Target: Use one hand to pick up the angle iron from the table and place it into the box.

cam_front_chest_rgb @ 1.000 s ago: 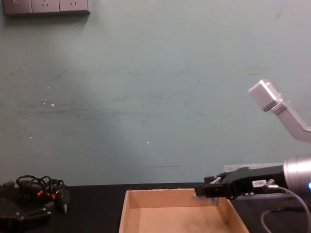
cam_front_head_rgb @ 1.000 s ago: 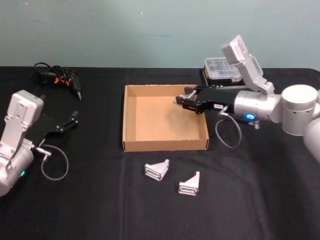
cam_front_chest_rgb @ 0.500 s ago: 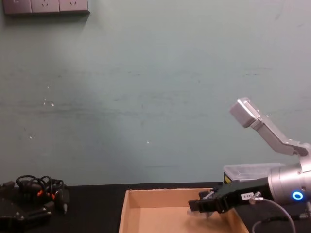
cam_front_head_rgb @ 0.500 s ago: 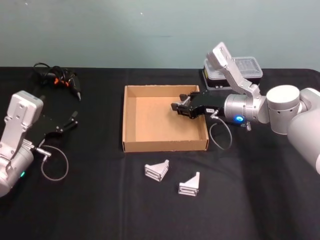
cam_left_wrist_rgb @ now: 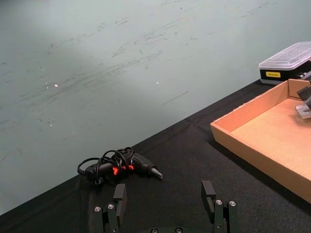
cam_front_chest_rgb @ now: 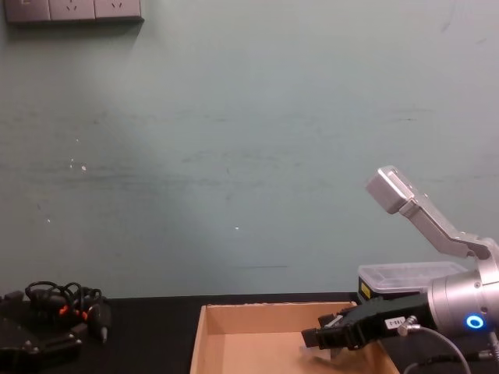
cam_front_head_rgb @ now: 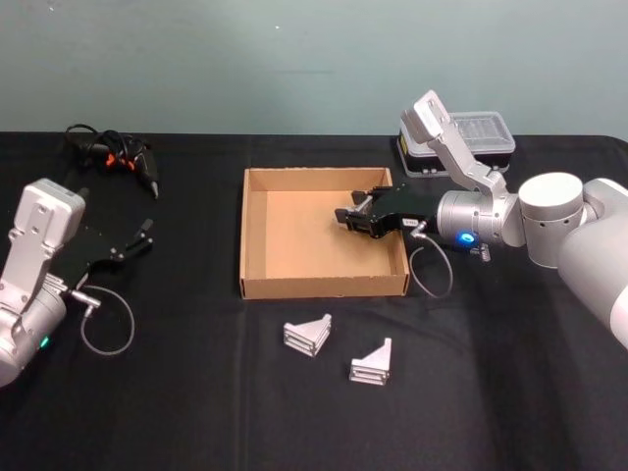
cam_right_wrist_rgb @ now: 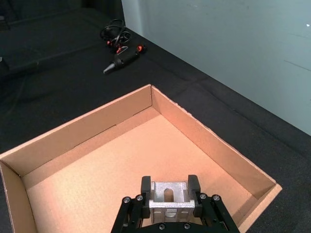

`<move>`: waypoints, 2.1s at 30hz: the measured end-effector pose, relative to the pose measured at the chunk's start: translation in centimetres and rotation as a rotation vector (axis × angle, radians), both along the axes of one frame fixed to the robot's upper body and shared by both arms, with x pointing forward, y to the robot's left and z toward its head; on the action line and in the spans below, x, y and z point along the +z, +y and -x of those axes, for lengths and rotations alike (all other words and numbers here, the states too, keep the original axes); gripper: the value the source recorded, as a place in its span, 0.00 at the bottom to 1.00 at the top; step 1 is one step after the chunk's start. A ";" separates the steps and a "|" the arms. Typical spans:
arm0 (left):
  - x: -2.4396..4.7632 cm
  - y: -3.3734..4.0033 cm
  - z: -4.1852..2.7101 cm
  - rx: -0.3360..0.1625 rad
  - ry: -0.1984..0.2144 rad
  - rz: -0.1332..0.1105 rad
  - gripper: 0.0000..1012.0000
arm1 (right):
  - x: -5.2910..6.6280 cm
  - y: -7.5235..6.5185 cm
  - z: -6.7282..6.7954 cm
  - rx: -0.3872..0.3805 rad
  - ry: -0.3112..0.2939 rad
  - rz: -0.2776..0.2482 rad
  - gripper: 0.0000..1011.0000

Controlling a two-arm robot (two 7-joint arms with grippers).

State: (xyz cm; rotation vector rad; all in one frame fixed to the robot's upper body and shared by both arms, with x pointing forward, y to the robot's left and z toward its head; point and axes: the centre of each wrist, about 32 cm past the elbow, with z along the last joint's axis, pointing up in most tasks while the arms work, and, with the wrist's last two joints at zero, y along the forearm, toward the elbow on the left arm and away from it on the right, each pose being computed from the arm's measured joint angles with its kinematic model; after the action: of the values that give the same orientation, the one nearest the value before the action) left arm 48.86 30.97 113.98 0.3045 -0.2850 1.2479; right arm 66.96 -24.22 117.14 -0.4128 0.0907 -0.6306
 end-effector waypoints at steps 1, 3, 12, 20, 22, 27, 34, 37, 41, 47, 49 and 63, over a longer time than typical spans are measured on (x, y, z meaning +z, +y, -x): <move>0.00 0.00 0.00 0.000 0.000 0.000 1.00 | 0.0 0.0 0.0 0.000 0.000 0.000 0.45; 0.00 0.00 0.00 0.000 0.000 0.000 1.00 | 0.0 0.0 0.0 0.000 -0.001 0.000 0.46; 0.00 0.00 0.00 0.000 0.000 0.000 1.00 | 0.0 0.0 0.0 0.000 0.001 0.000 0.74; 0.00 0.00 0.00 0.000 0.000 0.000 1.00 | 0.0 0.0 0.0 -0.001 0.001 0.000 0.95; 0.00 0.00 0.00 0.000 0.000 0.000 1.00 | 0.0 0.0 0.0 -0.001 0.001 0.000 0.99; 0.00 0.00 0.00 0.000 0.000 0.000 1.00 | 0.0 0.0 0.0 -0.002 0.002 0.000 0.99; 0.00 0.00 0.00 0.000 0.000 0.000 1.00 | 0.2 -0.2 0.4 -0.001 -0.013 -0.009 0.99; 0.00 0.00 0.00 0.000 0.000 0.000 1.00 | 0.5 -0.4 0.9 -0.002 -0.029 -0.017 0.99; 0.00 0.00 0.00 0.000 0.000 0.000 1.00 | 1.0 -0.6 1.5 0.002 -0.048 -0.030 0.99; 0.00 0.00 0.00 0.000 0.000 0.000 1.00 | 2.0 -1.3 3.6 0.030 -0.084 -0.059 0.99; 0.00 0.00 0.00 0.000 0.000 0.000 1.00 | 2.3 -1.6 4.3 0.036 -0.092 -0.060 0.99; 0.00 0.00 0.00 0.000 0.000 0.000 1.00 | 3.5 -4.2 11.4 0.095 -0.134 -0.073 0.99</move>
State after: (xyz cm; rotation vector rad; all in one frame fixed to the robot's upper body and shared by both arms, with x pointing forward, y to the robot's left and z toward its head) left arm 48.86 30.97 113.98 0.3044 -0.2851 1.2480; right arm 55.53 -28.39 120.65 -0.3010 -0.0337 -0.5583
